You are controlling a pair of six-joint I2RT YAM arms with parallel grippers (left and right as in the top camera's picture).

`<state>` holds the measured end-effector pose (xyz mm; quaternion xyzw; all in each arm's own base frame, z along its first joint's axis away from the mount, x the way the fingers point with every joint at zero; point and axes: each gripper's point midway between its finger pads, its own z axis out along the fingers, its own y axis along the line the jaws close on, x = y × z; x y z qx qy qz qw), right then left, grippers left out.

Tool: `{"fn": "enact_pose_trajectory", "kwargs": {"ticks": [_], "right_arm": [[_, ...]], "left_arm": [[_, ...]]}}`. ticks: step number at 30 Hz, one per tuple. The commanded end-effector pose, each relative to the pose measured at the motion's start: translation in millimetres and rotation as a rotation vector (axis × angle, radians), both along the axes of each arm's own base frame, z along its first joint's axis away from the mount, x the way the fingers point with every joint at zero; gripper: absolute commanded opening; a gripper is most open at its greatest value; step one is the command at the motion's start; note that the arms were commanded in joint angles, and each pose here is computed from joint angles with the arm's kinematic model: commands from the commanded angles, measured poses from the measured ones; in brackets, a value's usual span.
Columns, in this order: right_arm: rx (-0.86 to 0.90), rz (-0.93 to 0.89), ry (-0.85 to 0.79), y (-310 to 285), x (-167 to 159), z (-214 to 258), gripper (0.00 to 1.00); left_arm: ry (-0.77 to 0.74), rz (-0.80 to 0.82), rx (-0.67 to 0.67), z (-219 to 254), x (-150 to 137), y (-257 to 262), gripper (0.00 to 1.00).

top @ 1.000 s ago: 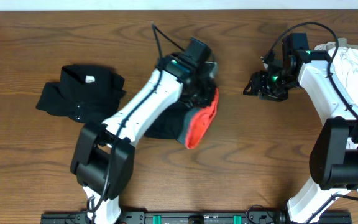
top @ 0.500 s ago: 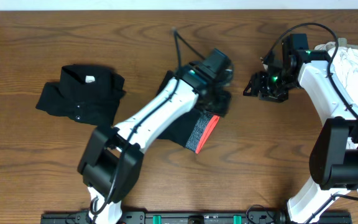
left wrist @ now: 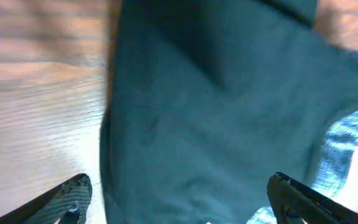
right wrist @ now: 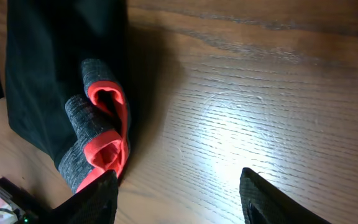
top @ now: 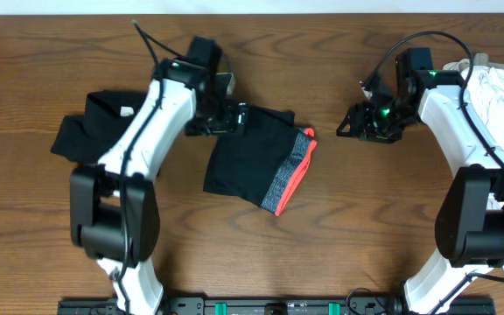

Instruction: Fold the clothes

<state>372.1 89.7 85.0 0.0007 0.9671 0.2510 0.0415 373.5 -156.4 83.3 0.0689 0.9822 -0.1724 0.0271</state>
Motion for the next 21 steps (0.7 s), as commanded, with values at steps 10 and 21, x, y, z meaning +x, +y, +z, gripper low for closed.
{"fn": "enact_pose_trajectory", "kwargs": {"ticks": [10, 21], "right_arm": [[0.021, 0.027, -0.022, 7, 1, 6, 0.61], [0.022, 0.017, -0.021, 7, 2, 6, 0.62]], "left_arm": [[0.213, -0.159, -0.302, -58, -26, -26, 0.94], [0.26, -0.239, -0.296, -60, -46, -48, 0.06]]}}
